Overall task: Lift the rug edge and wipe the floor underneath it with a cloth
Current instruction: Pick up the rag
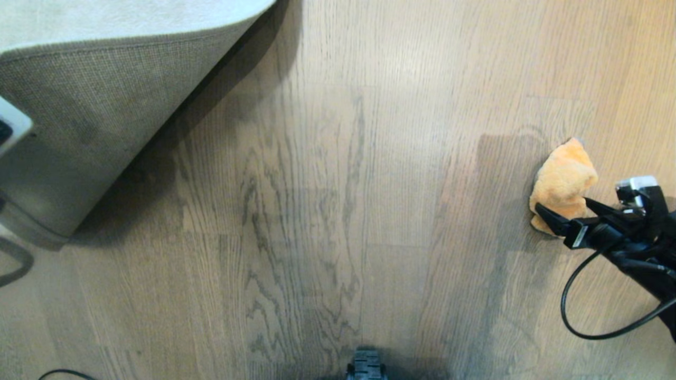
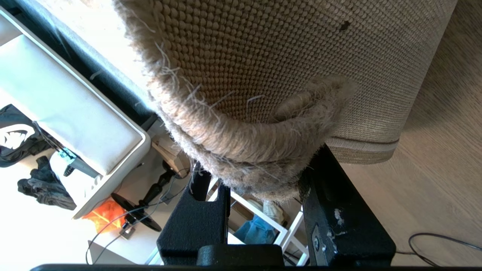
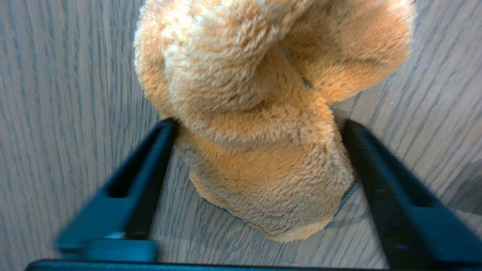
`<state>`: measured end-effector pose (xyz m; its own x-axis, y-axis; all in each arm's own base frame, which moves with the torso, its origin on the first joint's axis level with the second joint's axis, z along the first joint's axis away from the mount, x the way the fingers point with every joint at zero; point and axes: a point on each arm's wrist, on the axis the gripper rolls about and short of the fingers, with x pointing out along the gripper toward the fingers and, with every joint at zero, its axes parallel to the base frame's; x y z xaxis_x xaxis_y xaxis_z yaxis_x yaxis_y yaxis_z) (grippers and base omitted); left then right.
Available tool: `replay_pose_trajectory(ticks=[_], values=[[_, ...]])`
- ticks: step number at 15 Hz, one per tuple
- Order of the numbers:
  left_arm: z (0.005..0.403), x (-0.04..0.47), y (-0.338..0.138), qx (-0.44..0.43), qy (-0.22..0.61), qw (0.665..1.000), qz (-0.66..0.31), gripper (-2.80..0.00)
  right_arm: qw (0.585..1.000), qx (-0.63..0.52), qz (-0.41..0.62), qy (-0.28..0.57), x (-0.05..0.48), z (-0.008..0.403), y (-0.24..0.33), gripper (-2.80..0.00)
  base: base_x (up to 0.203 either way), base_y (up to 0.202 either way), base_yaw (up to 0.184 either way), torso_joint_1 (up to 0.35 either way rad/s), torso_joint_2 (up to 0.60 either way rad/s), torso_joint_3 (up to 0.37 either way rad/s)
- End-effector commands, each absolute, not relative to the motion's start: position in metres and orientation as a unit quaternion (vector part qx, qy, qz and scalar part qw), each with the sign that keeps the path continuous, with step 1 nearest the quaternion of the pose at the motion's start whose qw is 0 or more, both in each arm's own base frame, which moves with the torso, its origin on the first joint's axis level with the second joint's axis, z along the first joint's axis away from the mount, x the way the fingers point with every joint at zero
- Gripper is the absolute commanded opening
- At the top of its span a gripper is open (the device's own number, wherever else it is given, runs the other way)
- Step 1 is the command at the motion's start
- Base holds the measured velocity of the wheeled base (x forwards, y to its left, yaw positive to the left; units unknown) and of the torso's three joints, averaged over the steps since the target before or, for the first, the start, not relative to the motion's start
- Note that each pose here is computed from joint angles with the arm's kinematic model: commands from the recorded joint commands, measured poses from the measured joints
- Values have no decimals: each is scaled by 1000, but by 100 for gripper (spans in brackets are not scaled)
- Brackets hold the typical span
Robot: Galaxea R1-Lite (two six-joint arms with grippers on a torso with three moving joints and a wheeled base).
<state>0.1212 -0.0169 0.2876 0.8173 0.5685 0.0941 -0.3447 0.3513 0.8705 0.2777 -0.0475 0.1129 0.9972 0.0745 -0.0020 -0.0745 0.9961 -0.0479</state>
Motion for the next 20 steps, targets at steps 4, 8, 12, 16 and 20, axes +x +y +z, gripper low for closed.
replay_pose_trajectory(ticks=[4,8,12,16,20], values=[[287,121,-17,497,115,812,282,-280,999,-28,39,-17,280,114,-47,-280,0,0,0,0,0,0],[287,121,-17,497,115,813,283,-280,999,-29,39,-17,278,114,-47,-280,0,0,0,0,0,0],[287,121,-17,497,115,812,283,-280,999,-29,40,-18,270,118,-45,-280,0,0,0,0,0,0],[287,121,-17,492,114,815,284,-280,998,-29,42,-23,256,124,-41,-280,0,0,0,0,0,0],[287,121,-17,492,114,815,284,-280,998,-30,43,-27,239,130,-38,-280,0,0,0,0,0,0]])
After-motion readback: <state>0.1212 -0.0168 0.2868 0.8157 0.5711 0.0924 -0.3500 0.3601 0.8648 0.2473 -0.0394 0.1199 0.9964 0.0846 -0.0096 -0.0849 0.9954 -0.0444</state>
